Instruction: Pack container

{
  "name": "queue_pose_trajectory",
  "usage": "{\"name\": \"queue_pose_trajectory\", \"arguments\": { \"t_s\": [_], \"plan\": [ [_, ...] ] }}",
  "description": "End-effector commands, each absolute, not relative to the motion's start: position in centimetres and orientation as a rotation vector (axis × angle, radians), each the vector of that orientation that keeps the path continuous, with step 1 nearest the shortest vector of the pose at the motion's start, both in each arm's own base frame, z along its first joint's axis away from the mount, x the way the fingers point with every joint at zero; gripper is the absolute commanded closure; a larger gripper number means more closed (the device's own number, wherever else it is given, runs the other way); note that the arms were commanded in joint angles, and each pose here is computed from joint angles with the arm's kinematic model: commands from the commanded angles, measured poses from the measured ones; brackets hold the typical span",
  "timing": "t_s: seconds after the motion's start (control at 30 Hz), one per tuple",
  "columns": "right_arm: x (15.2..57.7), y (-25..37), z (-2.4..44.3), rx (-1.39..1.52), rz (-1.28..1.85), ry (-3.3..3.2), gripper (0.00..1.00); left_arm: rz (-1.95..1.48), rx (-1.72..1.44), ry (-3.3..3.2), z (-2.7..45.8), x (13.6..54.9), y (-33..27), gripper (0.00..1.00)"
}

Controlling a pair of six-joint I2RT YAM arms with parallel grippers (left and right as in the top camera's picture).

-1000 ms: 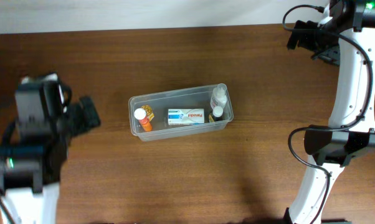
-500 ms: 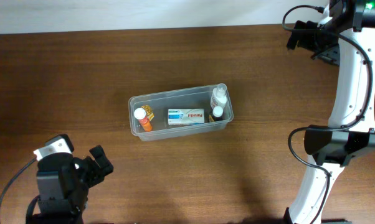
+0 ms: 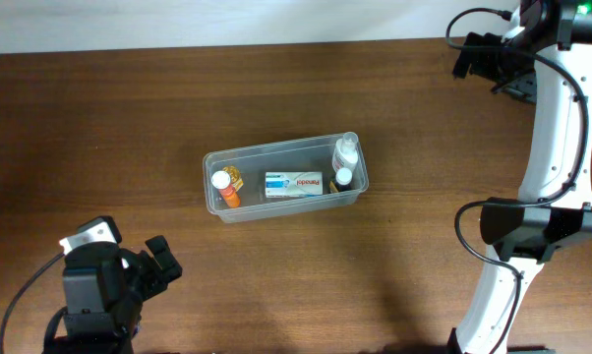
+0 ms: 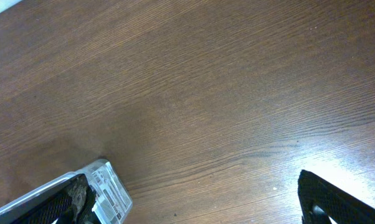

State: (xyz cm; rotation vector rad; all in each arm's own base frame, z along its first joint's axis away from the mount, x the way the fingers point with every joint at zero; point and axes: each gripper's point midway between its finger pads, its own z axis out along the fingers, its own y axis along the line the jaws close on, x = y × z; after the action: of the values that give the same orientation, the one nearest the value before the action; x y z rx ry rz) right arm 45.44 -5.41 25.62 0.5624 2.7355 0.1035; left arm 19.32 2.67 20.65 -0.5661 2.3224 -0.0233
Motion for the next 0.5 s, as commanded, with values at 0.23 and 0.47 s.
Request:
{"name": "queue_pose_trajectory", "arguments": {
  "t_s": [0.23,0.47],
  "plan": [
    [45.3,-5.6,25.5,0.569,0.091,2.74,0.02,0.084,-0.212,2.297,21.6,21.1,2.4,0.01],
    [45.3,-5.6,25.5,0.569,0.091,2.74,0.02,0.049,0.136,1.97,22.4,25.5,-0.2,0.01]
  ]
}}
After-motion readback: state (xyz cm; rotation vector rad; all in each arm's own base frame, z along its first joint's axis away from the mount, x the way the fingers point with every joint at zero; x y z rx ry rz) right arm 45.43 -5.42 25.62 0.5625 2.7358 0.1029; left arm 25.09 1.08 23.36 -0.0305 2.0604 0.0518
